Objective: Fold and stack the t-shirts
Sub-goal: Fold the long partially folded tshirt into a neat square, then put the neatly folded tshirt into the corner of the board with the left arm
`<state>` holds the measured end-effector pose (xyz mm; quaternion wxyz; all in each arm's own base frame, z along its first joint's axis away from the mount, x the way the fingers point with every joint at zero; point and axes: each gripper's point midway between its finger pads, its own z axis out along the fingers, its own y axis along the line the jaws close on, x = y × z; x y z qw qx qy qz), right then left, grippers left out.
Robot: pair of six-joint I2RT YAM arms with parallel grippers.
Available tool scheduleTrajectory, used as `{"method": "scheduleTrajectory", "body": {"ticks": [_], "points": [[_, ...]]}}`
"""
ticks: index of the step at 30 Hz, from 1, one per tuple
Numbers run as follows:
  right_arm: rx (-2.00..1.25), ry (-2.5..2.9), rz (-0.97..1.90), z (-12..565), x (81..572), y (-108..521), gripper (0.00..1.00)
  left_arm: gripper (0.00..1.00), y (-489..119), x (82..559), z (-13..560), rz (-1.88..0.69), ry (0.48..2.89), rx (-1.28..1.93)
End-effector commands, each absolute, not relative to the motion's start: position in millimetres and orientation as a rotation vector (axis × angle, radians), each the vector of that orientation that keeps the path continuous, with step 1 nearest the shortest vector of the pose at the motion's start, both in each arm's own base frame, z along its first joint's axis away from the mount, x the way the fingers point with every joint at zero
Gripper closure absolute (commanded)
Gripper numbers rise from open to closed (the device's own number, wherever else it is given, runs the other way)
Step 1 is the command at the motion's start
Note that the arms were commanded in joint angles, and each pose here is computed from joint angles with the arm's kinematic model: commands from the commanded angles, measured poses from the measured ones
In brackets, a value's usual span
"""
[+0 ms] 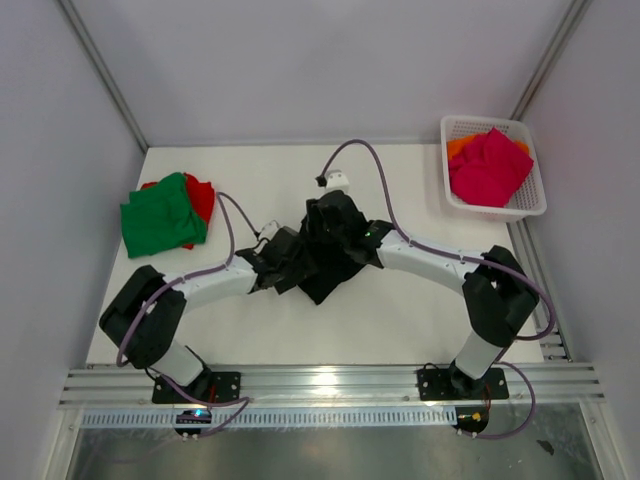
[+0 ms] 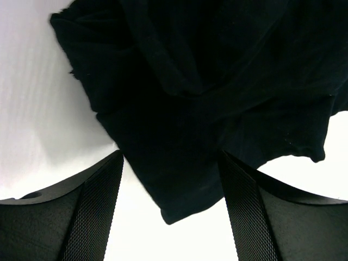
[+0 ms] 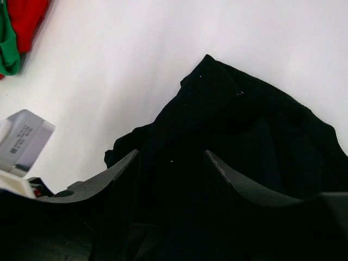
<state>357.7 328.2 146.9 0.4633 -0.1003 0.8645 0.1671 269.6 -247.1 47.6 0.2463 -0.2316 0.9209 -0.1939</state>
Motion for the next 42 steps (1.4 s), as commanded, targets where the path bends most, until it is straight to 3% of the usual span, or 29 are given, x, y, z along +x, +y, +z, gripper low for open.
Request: {"method": "scheduleTrajectory", "body": {"ticks": [1, 19, 42], "points": [[-0.187, 2.045, 0.434, 179, 362, 323, 0.45, 0.28, -271, 285, 61, -0.610, 2.465, -0.622], [-0.177, 2.045, 0.403, 180, 357, 301, 0.45, 0.28, -275, 289, 61, -0.568, 2.484, -0.612], [-0.139, 2.089, 0.447, 157, 356, 303, 0.45, 0.27, -261, 253, 24, -0.410, 2.611, -0.609]]}}
